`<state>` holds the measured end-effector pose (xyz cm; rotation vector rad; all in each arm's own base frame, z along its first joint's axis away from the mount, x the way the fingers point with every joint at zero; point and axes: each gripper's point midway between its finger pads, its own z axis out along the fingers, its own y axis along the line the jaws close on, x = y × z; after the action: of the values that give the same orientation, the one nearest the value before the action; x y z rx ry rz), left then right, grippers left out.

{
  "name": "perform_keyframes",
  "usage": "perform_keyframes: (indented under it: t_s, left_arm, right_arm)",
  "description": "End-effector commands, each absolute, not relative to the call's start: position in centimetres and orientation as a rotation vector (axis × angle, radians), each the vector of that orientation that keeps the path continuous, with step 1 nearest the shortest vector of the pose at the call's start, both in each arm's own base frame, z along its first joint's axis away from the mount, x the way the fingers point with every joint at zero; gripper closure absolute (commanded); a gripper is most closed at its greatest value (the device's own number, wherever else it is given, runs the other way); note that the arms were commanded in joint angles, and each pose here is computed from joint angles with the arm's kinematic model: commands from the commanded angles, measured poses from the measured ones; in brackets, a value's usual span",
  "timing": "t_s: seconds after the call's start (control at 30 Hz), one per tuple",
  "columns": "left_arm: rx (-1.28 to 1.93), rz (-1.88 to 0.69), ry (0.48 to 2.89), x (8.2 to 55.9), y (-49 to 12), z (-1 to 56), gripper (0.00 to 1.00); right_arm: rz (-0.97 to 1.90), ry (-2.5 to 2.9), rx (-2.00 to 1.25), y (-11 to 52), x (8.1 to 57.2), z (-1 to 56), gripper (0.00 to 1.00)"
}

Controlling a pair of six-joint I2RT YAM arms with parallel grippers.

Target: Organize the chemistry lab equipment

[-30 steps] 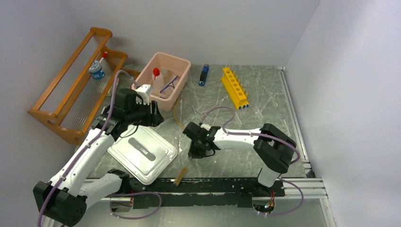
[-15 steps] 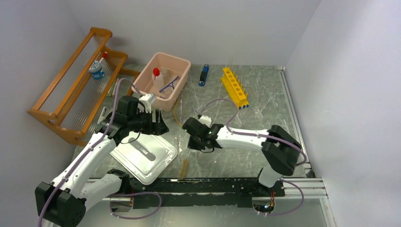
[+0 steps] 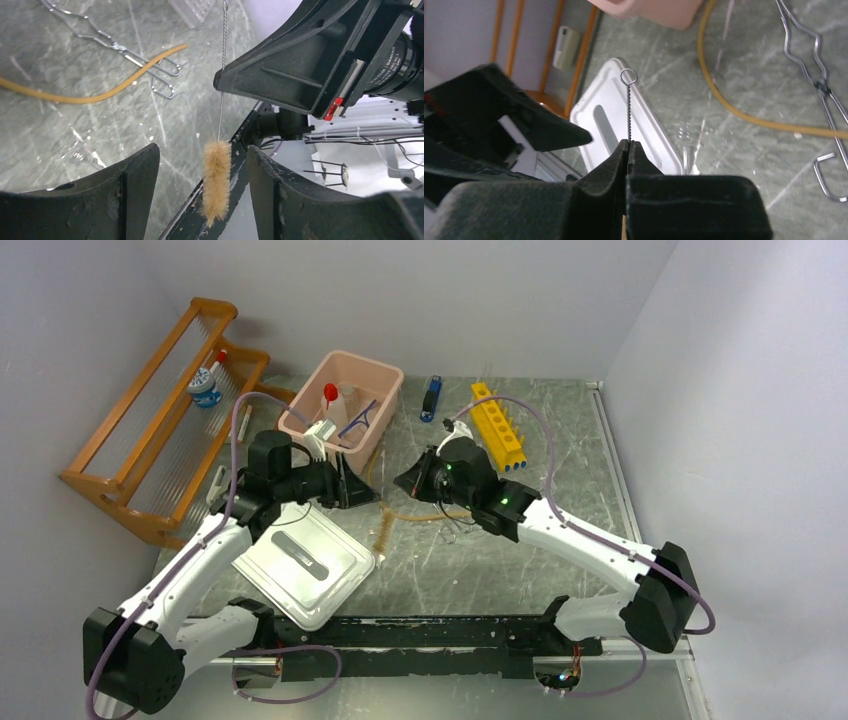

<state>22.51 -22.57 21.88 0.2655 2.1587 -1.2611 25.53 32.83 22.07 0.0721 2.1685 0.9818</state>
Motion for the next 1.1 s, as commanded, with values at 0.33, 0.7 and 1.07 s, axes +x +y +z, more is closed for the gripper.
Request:
perform_keyframes:
  t_s: [0.33,0.7,1.07]
  left_arm:
    - [0.411,-1.475,2.036,22.2,-25.9,24.4,0.56]
    - [0.297,-1.246,2.027,24.9,-24.3,25.0,0.58]
    - [0.367,-1.391,2.005,24.0,-25.8,25.1,0.56]
  right_arm:
    - [1.243,2.004,-0.031,34.4,25.1,28.3,1.00]
    - [1.134,2.039,0.007,33.8,26.6,26.9,1.00]
    - [1.269,2.003,-0.056,34.8,27.4,27.9,1.00]
